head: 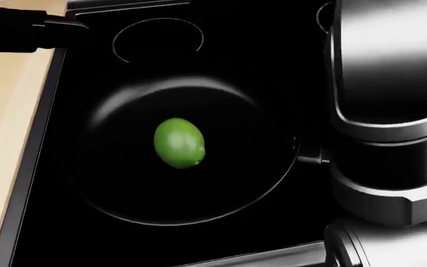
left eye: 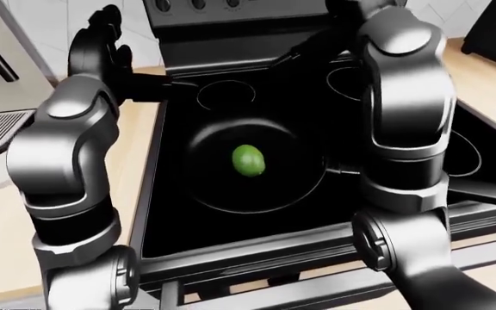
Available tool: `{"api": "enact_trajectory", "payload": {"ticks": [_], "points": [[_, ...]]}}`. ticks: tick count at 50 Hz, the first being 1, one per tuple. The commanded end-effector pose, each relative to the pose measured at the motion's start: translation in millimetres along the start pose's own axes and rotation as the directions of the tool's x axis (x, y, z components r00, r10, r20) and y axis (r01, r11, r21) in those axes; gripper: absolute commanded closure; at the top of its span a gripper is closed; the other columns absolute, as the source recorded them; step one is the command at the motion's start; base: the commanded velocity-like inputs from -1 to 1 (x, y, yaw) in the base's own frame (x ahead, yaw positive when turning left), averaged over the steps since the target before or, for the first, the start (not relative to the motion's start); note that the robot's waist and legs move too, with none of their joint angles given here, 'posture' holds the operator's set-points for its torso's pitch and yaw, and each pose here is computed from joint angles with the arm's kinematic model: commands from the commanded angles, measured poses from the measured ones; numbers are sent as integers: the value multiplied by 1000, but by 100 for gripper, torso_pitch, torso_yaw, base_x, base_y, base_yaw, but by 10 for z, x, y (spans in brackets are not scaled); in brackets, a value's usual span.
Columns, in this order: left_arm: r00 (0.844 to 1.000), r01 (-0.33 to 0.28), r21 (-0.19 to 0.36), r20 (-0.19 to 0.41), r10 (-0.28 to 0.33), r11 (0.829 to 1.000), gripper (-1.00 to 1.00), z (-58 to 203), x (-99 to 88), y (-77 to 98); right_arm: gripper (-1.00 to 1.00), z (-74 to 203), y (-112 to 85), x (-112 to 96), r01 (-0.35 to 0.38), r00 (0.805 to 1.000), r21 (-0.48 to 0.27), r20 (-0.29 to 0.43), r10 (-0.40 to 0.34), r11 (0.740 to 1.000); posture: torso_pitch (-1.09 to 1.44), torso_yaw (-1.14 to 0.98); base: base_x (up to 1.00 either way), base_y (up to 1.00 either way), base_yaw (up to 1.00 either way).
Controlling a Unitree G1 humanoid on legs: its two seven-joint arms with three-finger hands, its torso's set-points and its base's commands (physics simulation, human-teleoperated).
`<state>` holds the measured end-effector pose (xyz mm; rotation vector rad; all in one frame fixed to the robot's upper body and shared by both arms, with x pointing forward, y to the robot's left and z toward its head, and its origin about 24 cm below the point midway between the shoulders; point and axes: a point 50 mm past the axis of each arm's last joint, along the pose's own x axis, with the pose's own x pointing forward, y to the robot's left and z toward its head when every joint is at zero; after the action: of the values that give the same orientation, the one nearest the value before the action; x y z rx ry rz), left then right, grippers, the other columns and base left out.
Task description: Pick the lime from the plate and place it in the pan.
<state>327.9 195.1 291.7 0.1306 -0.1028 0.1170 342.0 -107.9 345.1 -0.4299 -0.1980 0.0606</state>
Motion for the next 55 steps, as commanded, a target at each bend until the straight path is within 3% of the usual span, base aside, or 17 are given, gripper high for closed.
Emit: {"api": "enact_trajectory", "payload": {"ticks": [1, 8, 15, 20, 27, 35, 39, 55], "points": [[994, -18, -4, 104, 19, 1000, -100, 208, -40, 29, -100, 161, -89, -83, 43, 995, 12, 85, -44, 999, 0, 0, 0, 0, 0], [992, -26, -8, 125, 27, 1000, -100, 269, -54, 34, -100, 133, -241, -174, 102, 988, 59, 111, -109, 993, 0, 0, 0, 0, 0], [981, -22, -27, 192, 27, 999, -100, 367, -85, 4, -100, 162, -367, -248, 168, 973, 54, 151, -175, 984, 0, 0, 0, 0, 0], [958, -34, -39, 284, 43, 999, -100, 487, -131, 12, -100, 208, -419, -300, 221, 951, 30, 215, -222, 975, 0, 0, 0, 0, 0], [929, -56, -31, 364, 63, 998, -100, 561, -162, 23, -100, 299, -487, -364, 274, 915, 18, 302, -267, 961, 0, 0, 0, 0, 0], [907, -70, -21, 416, 72, 997, -100, 620, -206, 44, -100, 297, -505, -405, 295, 899, 22, 334, -285, 955, 0, 0, 0, 0, 0], [886, -72, -27, 458, 76, 997, -100, 653, -237, 46, -100, 284, -518, -403, 301, 892, 28, 344, -292, 953, 0, 0, 0, 0, 0], [860, -85, -41, 501, 94, 996, -100, 710, -276, 58, -100, 302, -549, -460, 323, 868, 38, 385, -312, 946, 0, 0, 0, 0, 0]]}}
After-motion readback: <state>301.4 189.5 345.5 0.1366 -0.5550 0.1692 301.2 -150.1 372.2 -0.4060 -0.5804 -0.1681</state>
